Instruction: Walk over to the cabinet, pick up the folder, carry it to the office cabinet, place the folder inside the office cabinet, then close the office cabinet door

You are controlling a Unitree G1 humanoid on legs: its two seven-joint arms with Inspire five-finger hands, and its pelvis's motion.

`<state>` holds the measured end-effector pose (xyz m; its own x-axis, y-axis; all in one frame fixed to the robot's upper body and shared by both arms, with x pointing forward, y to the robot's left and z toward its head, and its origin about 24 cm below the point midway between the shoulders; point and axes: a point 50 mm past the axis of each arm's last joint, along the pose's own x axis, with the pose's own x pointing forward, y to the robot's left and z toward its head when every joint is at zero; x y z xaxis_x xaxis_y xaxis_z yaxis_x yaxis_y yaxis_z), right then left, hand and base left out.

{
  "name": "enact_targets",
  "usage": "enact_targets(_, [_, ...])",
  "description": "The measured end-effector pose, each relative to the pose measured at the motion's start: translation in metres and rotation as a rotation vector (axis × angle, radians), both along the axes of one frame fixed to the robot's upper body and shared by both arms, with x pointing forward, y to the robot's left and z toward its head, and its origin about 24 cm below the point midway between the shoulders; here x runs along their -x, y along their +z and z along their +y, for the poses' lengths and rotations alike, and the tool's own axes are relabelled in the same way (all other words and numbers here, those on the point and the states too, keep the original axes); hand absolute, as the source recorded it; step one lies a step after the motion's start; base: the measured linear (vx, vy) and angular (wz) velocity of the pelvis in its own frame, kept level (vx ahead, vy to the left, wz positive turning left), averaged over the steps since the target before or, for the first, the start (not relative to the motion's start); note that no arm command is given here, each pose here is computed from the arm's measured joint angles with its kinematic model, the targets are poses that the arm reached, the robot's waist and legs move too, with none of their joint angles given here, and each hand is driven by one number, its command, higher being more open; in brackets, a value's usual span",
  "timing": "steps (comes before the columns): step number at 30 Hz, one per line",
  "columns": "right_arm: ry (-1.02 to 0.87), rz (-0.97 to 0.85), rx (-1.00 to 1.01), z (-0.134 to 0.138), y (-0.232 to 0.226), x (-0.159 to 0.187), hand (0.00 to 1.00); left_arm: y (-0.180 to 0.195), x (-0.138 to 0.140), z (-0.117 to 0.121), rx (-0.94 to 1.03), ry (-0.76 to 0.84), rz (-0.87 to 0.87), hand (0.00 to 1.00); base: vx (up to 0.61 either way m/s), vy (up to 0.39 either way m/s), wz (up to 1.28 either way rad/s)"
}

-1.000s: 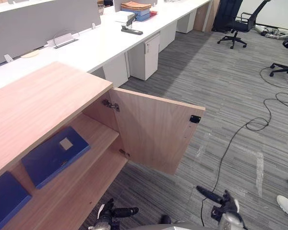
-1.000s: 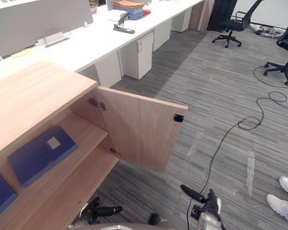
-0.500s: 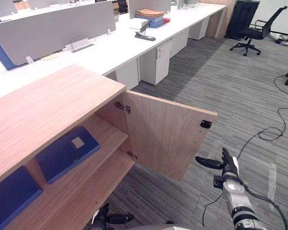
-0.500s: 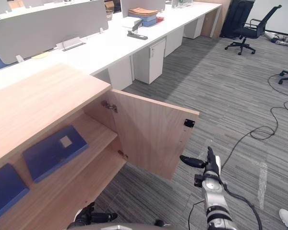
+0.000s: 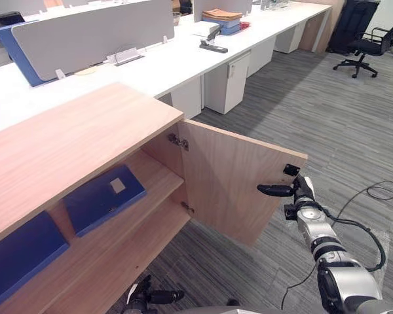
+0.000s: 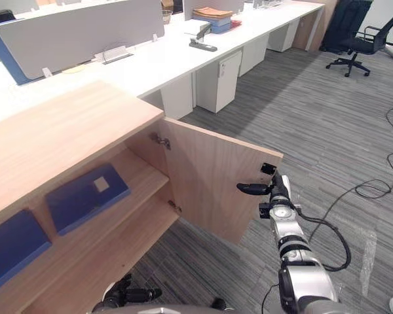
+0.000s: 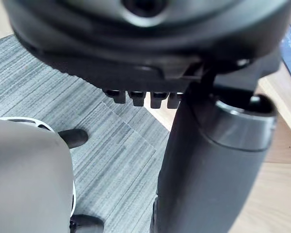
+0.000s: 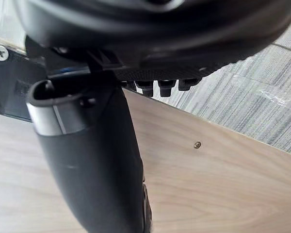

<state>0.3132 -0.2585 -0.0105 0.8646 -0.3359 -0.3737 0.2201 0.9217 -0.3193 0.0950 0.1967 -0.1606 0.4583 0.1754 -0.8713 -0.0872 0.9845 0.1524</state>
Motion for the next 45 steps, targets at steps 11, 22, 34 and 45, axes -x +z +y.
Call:
enact_targets(11, [0.068,0.033,0.054,-0.003,0.004,-0.005,1.0,0.001,-0.003,-0.003,-0.001,-0.036,-0.015,1.0,-0.04,0.028,0.08])
enact_targets(22, [0.94,0.22,0.36,0.07,-0.029,0.056,1.0,0.0,0.005,0.011,-0.029,-0.047,0.026,1.0,0.0,-0.046,-0.23])
enact_targets(34, [1.439,0.322,0.254,0.131,-0.061,0.137,1.0,-0.006,0.071,0.039,-0.039,0.342,0.164,1.0,0.07,-0.006,0.11])
enact_targets(45, [1.418,0.417,0.185,0.156,-0.089,0.155,1.0,-0.009,0.092,0.035,0.031,0.606,0.179,1.0,-0.01,0.065,0.3])
